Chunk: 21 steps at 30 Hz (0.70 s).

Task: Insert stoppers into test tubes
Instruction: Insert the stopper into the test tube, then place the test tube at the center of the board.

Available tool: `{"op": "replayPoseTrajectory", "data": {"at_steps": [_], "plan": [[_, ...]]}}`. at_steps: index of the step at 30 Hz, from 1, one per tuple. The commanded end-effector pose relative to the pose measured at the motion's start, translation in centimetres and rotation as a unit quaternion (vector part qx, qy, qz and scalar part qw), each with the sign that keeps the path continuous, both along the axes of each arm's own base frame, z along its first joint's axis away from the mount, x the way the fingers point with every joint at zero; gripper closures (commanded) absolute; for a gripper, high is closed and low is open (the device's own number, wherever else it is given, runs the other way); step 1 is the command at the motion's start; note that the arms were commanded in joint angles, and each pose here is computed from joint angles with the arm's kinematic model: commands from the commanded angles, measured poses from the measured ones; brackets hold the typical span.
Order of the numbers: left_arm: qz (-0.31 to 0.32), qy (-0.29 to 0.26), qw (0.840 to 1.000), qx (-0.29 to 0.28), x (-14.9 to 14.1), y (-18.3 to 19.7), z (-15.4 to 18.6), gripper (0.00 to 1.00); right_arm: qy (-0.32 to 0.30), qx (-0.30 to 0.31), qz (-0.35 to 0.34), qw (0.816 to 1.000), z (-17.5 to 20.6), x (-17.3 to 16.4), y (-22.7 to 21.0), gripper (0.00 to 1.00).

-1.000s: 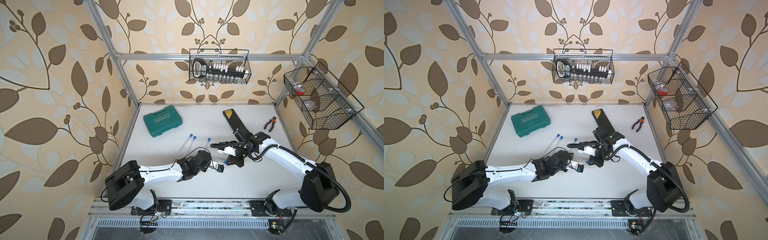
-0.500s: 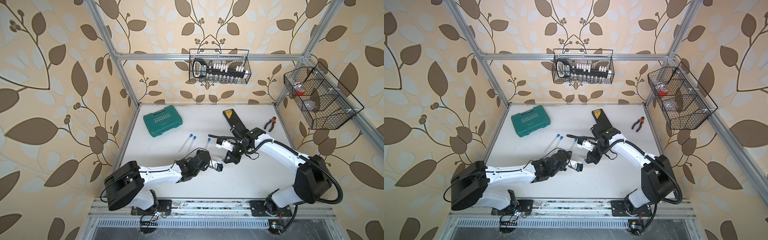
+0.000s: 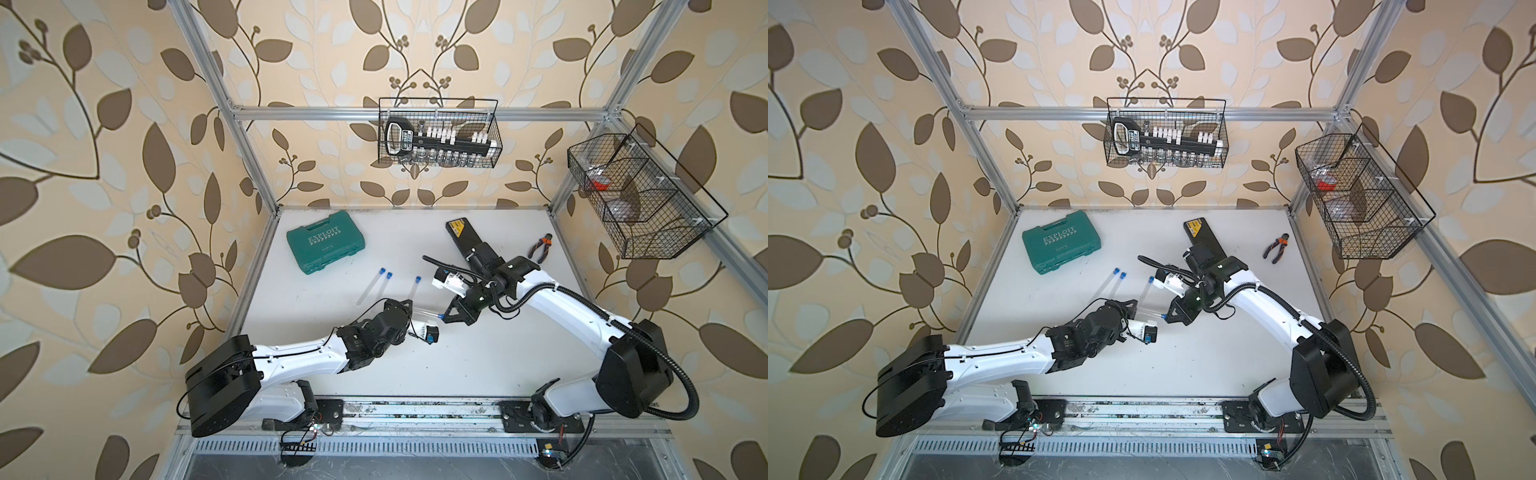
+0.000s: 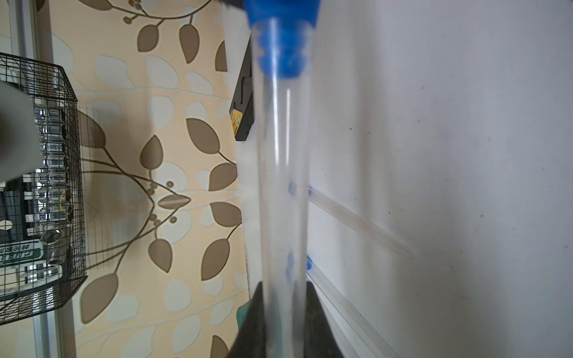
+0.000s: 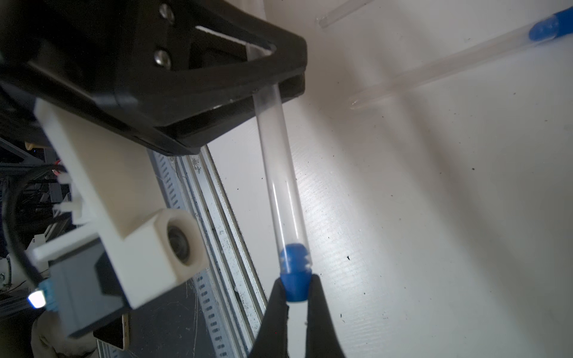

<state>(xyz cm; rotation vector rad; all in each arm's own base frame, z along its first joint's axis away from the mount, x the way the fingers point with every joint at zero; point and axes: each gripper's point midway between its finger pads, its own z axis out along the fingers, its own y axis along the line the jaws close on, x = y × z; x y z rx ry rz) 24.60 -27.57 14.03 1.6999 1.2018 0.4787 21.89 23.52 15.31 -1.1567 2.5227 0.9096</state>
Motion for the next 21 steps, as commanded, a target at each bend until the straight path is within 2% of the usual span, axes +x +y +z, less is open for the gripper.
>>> {"op": "replayPoseTrajectory", "data": {"at_steps": [1, 5, 6, 11, 15, 18, 21], "plan": [[-0.253, 0.074, 0.960, -0.094, -8.7, -7.6, 2.8, 1.00, -0.182, 0.153, 0.047, 0.970, 7.4, 4.6, 5.7, 1.00], [-0.254, 0.091, 0.958, -0.099, -9.0, -7.8, 3.3, 1.00, -0.196, 0.155, 0.046, 0.967, 8.2, 4.5, 5.9, 0.99], [-0.251, 0.094, 0.959, -0.097, -9.0, -7.7, 3.2, 1.00, -0.201, 0.156, 0.044, 0.966, 8.4, 4.6, 5.9, 0.96], [-0.184, 0.108, 0.973, -0.087, -7.1, -6.6, 2.0, 1.00, -0.248, 0.154, 0.032, 0.956, 10.3, 4.6, 4.8, 0.56], [-0.132, 0.127, 0.979, -0.089, -6.4, -4.5, 0.6, 1.00, -0.282, 0.160, 0.004, 0.946, 12.1, 4.4, 2.5, 0.39], [-0.098, 0.145, 0.979, -0.102, -6.3, -3.3, 0.2, 1.00, -0.300, 0.154, -0.046, 0.940, 13.1, 5.2, 0.1, 0.35], [-0.036, 0.191, 0.973, -0.127, -5.7, -2.3, 0.0, 1.00, -0.313, 0.122, -0.133, 0.932, 13.0, 7.1, -2.9, 0.35]]}}
